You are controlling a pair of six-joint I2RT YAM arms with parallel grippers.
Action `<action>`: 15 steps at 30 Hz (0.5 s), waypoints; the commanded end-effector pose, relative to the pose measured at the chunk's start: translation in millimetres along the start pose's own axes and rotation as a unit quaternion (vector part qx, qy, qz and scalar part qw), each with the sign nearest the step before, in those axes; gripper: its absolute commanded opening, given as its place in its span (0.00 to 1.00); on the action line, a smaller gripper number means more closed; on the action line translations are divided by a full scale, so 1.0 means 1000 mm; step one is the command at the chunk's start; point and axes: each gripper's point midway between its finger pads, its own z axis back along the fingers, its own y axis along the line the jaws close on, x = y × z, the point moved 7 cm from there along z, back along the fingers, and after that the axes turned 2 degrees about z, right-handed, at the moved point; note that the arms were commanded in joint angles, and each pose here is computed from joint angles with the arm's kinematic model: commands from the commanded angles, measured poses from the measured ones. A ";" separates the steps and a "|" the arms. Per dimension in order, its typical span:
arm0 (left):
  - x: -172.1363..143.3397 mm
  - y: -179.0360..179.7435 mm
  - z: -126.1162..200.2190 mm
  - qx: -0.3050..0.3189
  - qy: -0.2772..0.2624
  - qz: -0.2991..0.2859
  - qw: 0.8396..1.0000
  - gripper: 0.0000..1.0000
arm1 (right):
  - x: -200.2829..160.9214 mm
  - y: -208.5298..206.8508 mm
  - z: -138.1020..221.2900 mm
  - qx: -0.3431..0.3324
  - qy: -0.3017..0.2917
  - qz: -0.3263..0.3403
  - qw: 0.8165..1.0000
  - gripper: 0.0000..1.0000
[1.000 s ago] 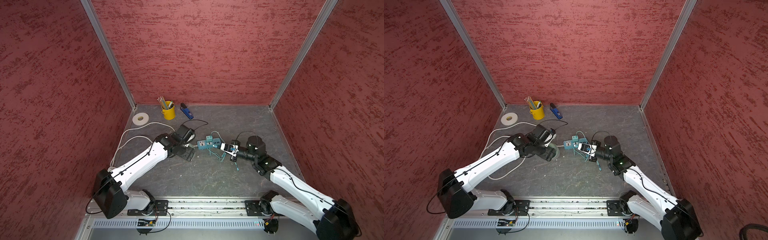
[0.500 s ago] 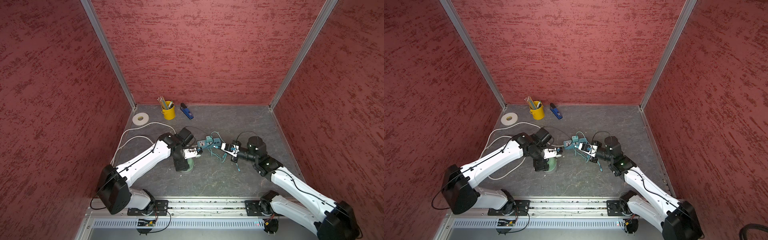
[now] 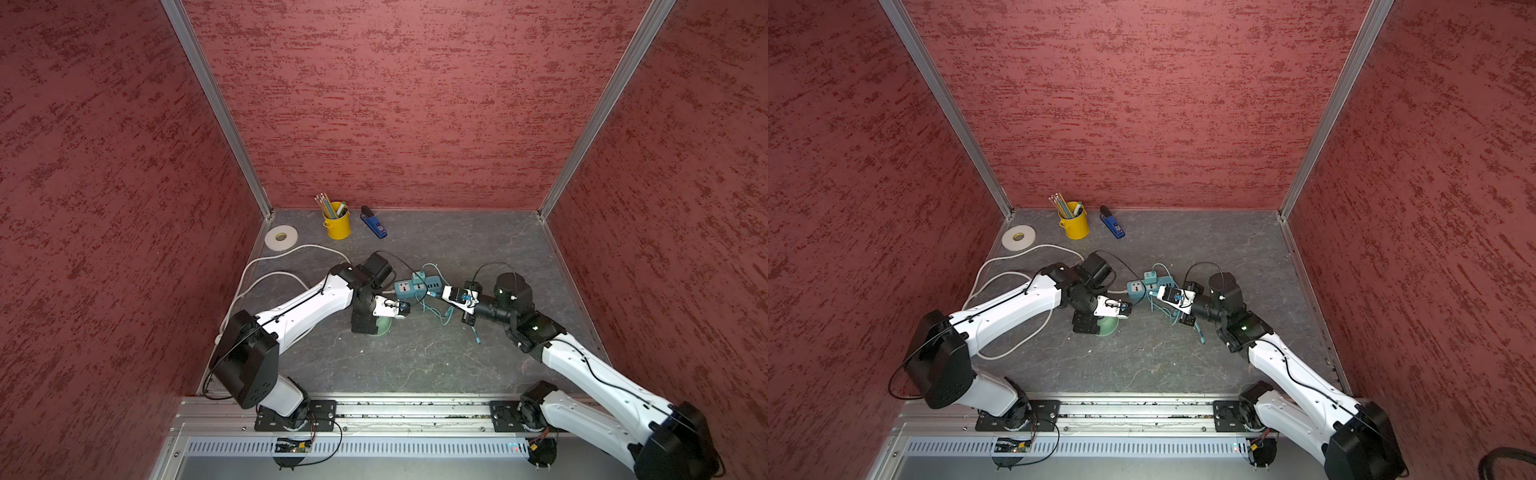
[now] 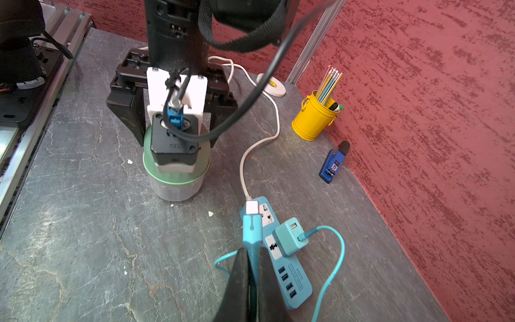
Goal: Charge the cordless meat grinders
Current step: Adjust the cordless meat grinder at the center of the board.
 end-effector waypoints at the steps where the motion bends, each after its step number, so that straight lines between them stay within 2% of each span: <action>1: 0.003 0.001 -0.005 -0.011 -0.019 -0.024 0.999 0.10 | 0.002 0.001 0.000 0.004 -0.002 -0.005 1.000 0.00; 5: 0.002 0.000 -0.009 -0.023 -0.019 -0.016 0.999 0.34 | 0.002 0.001 -0.001 0.006 -0.001 -0.005 1.000 0.00; 12: 0.000 0.000 -0.014 -0.044 -0.017 0.005 0.999 0.60 | 0.003 0.001 0.000 0.007 0.001 -0.001 1.000 0.00; 15: 0.002 0.004 -0.009 -0.040 -0.031 0.019 0.999 0.99 | 0.003 0.001 0.001 0.006 0.002 0.000 1.000 0.00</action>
